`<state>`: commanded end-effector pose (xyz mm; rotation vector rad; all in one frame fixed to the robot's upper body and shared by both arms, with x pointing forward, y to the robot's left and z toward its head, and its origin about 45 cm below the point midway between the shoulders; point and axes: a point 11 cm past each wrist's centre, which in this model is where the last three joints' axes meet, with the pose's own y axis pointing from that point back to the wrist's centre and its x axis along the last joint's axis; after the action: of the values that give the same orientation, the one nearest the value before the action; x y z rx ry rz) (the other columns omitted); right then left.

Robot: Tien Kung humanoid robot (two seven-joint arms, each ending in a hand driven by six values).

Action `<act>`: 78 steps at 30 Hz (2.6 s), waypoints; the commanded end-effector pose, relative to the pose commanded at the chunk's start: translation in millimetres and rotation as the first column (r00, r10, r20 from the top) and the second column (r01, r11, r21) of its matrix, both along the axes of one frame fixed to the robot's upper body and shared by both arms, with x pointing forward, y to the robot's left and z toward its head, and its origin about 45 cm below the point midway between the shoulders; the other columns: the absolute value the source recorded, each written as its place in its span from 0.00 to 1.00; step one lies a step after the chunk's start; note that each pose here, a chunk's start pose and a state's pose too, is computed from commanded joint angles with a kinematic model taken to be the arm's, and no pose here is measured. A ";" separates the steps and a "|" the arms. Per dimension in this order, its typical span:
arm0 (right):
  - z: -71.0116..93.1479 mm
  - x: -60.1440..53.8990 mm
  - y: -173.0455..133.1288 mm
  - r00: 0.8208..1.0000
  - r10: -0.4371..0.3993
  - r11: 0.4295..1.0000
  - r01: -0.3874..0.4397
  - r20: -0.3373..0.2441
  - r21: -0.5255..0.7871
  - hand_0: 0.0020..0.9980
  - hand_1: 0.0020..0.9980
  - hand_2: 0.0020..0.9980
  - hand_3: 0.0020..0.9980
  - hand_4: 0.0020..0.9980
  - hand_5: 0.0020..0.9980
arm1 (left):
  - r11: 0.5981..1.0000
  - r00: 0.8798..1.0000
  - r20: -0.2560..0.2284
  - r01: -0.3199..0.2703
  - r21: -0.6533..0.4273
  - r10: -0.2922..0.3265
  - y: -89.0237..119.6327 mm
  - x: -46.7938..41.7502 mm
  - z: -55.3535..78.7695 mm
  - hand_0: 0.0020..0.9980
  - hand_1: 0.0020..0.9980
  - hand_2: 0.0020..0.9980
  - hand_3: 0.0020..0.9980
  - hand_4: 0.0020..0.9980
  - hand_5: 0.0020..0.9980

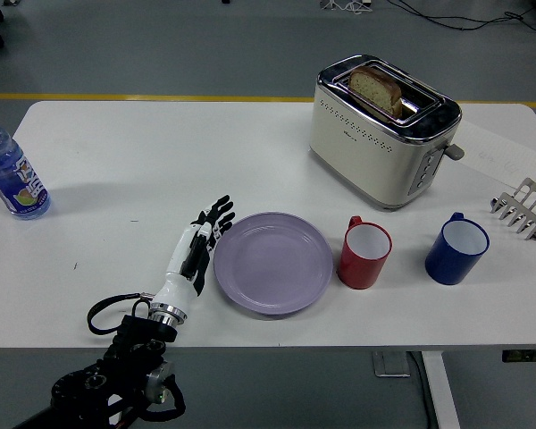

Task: Push plate across desktop

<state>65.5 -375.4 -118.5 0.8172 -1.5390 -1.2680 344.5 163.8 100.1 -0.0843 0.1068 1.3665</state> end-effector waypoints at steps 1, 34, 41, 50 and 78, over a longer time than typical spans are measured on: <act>0.0 0.0 0.0 1.000 0.000 1.000 0.000 0.000 0.000 0.52 0.48 0.58 0.54 0.18 0.32 | 1.000 1.000 0.000 0.000 0.000 0.000 -0.1 0.0 0.1 0.90 0.90 0.93 0.89 0.50 0.95; 2.1 4.4 -5.9 1.000 -0.005 1.000 0.005 0.012 -0.010 0.52 0.48 0.58 0.54 0.18 0.33 | 0.906 0.894 0.152 -0.408 -0.110 0.421 144.9 24.5 54.1 0.77 0.75 0.77 0.69 0.50 0.96; 2.5 3.8 -7.5 1.000 -0.006 1.000 0.006 0.011 -0.013 0.52 0.48 0.58 0.54 0.18 0.33 | 0.854 0.854 0.085 -0.500 -0.145 0.514 201.3 13.2 53.7 0.77 0.75 0.76 0.68 0.50 0.97; 2.8 2.6 -9.3 1.000 -0.006 1.000 0.006 0.007 -0.016 0.52 0.48 0.58 0.54 0.18 0.33 | 0.797 0.841 -0.031 -0.523 -0.302 0.540 241.2 1.7 56.4 0.52 0.64 0.67 0.62 0.50 0.98; 3.7 10.2 -7.7 1.000 0.001 1.000 -0.001 0.017 -0.015 0.52 0.48 0.58 0.54 0.17 0.33 | 0.678 0.933 -0.227 -0.360 -0.641 0.280 241.4 -17.3 42.7 0.55 0.67 0.68 0.66 0.50 0.99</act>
<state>75.7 -383.1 -114.8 0.8209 -1.5597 -1.2507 327.1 405.2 142.8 -0.6749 0.7216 1.6278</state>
